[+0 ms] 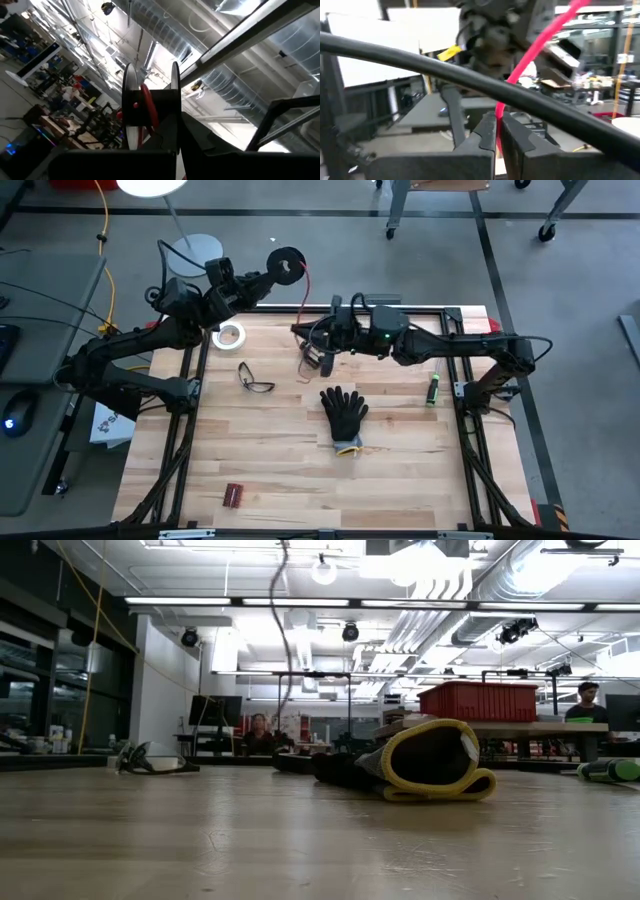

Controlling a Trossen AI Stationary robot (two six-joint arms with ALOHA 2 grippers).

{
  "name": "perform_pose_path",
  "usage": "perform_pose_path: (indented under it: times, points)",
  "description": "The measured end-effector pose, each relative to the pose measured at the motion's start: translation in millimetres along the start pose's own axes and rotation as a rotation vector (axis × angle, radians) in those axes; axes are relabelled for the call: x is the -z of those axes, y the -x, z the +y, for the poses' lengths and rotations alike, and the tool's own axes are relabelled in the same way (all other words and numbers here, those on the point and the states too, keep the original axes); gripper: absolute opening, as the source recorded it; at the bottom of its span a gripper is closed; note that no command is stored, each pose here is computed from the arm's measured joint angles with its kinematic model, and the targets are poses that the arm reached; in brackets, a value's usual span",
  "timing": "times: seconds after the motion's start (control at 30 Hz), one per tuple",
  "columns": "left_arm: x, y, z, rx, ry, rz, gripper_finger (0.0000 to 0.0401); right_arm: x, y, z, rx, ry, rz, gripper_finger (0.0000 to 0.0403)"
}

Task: Coil cords
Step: Coil the orange wire onto the spool

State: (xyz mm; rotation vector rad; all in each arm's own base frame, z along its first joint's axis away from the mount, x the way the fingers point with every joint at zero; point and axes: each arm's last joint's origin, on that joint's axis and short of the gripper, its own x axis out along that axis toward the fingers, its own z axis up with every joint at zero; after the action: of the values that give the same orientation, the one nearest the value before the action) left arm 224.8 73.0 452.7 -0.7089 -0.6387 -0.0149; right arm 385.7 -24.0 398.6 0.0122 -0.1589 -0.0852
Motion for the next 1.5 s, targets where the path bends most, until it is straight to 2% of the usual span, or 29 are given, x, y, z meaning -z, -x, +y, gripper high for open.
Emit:
perform_pose_path:
  times: [0.17, 0.3, 0.4, 0.6, 0.9, 1.3, 1.5]
  points:
    - [-4.8, 0.5, 5.0, -0.039, -0.027, -0.034, 0.0, -8.7, -22.9, 15.4, -0.083, 0.067, 0.055, 0.0001]
    - [-5.4, 0.5, 4.4, -0.037, 0.026, -0.047, 0.0, -10.2, -37.6, 17.7, -0.099, 0.115, 0.113, 0.0001]
    - [-2.7, 0.2, 2.0, -0.02, 0.143, -0.032, 0.0, -11.4, -46.3, 12.7, -0.117, 0.124, 0.115, 0.0001]
    - [6.5, 0.2, -8.1, 0.064, 0.446, 0.087, 0.0, -17.7, -53.7, -0.8, -0.152, 0.124, 0.095, 0.0]
    - [14.3, 2.5, -19.1, 0.087, 0.625, 0.169, 0.0, -29.7, -52.5, -7.5, -0.182, 0.127, 0.073, 0.0]
    - [21.7, 5.3, -23.7, 0.063, 0.711, 0.272, 0.0, -28.9, -52.3, -13.0, -0.197, 0.143, 0.079, 0.0]
    - [14.4, 20.5, -33.9, 0.015, 0.688, 0.342, 0.0, -36.8, -48.1, -23.0, -0.173, 0.138, 0.058, 0.0]
